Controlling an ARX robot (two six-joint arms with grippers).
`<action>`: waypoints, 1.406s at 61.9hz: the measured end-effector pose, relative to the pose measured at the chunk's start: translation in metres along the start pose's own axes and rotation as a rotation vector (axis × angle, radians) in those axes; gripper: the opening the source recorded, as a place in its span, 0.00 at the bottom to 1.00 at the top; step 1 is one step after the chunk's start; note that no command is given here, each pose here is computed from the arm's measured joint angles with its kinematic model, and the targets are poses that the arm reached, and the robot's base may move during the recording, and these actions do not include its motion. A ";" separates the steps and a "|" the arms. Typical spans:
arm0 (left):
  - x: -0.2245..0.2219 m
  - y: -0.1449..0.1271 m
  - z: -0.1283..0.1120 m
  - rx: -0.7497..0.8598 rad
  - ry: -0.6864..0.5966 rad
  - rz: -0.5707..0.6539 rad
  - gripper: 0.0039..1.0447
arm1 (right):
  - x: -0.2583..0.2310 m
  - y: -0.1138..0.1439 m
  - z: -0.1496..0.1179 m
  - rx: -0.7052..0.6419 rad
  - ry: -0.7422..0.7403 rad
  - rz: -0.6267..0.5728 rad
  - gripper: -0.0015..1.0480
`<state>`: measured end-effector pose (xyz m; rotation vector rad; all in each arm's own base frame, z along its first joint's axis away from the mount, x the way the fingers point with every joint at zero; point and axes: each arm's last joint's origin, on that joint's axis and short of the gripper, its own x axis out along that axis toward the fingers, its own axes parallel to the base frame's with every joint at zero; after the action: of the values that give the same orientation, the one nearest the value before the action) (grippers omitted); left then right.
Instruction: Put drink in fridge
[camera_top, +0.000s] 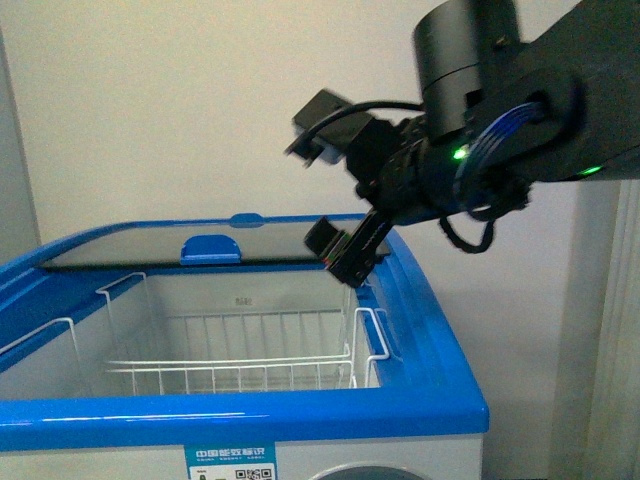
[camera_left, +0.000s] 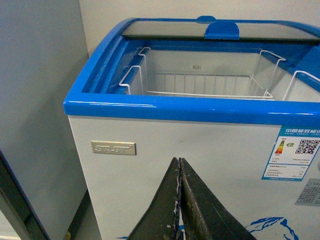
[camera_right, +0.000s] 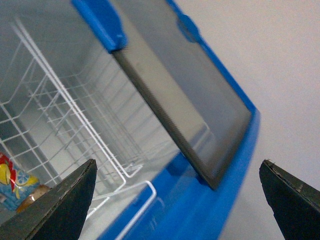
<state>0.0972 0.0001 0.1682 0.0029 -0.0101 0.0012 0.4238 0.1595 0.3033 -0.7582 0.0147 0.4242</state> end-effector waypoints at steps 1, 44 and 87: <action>0.000 0.000 0.000 0.000 0.000 0.000 0.02 | -0.003 -0.002 -0.001 0.015 0.003 -0.010 0.93; 0.000 0.000 0.000 0.000 0.000 0.000 0.02 | -0.339 0.076 -0.101 0.769 -0.025 -0.408 0.60; 0.000 0.000 0.000 0.000 -0.001 0.000 0.02 | -0.337 0.102 -0.151 0.763 -0.008 -0.420 0.03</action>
<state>0.0971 0.0001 0.1683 0.0025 -0.0113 0.0012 0.0980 0.0003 0.1810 0.0028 0.0082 0.0015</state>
